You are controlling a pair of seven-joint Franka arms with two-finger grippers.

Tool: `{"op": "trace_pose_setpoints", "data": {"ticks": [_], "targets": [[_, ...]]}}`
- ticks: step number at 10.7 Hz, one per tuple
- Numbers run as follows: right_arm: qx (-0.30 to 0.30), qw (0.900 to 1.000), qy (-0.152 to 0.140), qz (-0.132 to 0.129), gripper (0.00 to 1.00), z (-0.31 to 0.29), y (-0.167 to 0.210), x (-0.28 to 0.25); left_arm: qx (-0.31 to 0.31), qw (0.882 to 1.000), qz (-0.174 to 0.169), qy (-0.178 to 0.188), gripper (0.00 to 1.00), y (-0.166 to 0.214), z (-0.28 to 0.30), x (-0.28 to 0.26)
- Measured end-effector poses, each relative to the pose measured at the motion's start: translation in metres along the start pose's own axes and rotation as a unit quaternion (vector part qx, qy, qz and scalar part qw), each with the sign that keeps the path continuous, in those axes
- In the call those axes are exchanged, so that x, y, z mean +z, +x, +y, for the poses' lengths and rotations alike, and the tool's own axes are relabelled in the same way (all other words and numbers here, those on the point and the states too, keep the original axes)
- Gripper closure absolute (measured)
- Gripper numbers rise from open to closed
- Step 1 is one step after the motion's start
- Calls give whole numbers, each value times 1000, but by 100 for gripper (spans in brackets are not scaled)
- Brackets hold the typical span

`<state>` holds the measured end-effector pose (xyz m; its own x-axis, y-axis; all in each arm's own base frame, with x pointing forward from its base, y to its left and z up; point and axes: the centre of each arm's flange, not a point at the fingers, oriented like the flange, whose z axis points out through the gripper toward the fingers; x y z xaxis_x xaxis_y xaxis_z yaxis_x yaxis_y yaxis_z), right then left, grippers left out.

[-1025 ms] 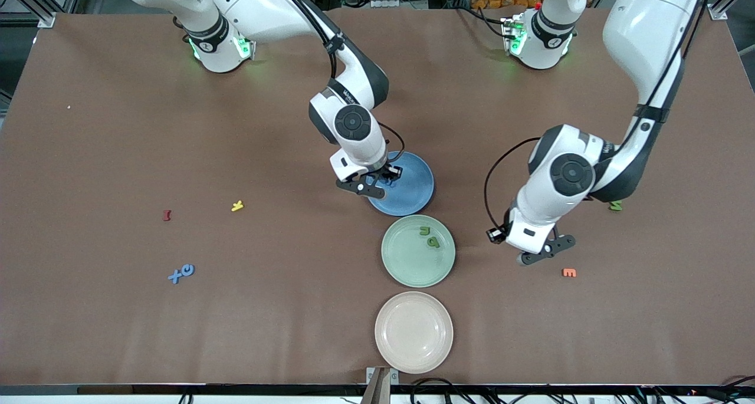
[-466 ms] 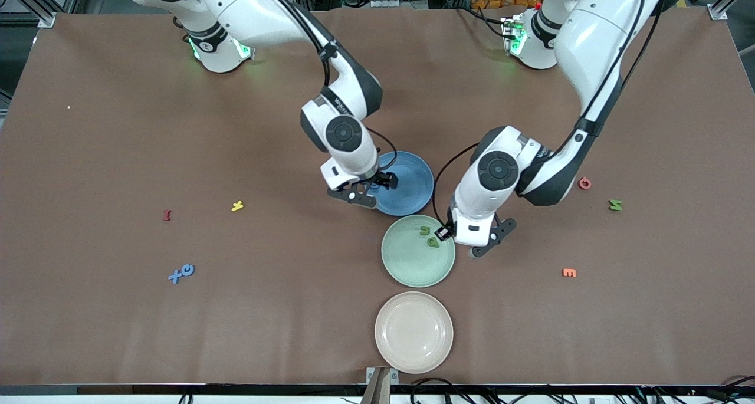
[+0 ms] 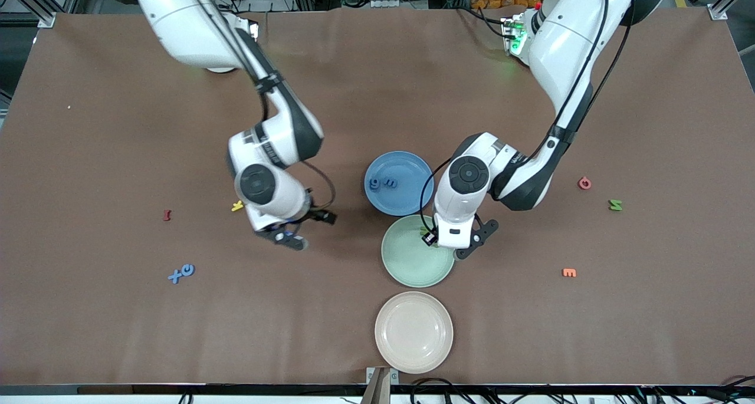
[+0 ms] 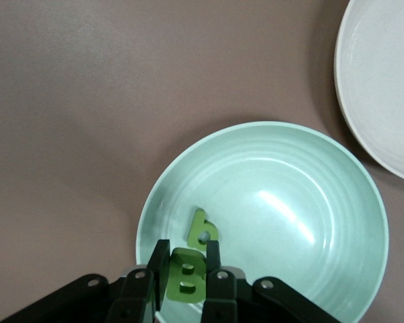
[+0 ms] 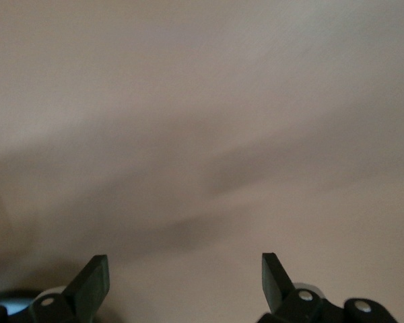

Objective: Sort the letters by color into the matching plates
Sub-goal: 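Return the right gripper to blue e while the left gripper reaches green Z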

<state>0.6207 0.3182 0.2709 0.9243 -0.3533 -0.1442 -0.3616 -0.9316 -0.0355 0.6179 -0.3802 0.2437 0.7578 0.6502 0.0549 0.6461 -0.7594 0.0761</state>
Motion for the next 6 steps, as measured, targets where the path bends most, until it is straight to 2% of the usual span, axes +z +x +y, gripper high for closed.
{"op": "trace_pose_setpoints", "data": {"ticks": [1, 5, 6], "targets": [[16, 1000, 5, 5, 0, 28, 28, -13, -1, 1000, 1, 0, 71, 1, 2, 3], [79, 996, 8, 35, 0, 150, 124, -50, 1, 1000, 9, -6, 18, 17, 4, -3], [99, 994, 7, 39, 0, 179, 141, -54, 28, 999, 11, 22, 4, 27, -4, -3]]}}
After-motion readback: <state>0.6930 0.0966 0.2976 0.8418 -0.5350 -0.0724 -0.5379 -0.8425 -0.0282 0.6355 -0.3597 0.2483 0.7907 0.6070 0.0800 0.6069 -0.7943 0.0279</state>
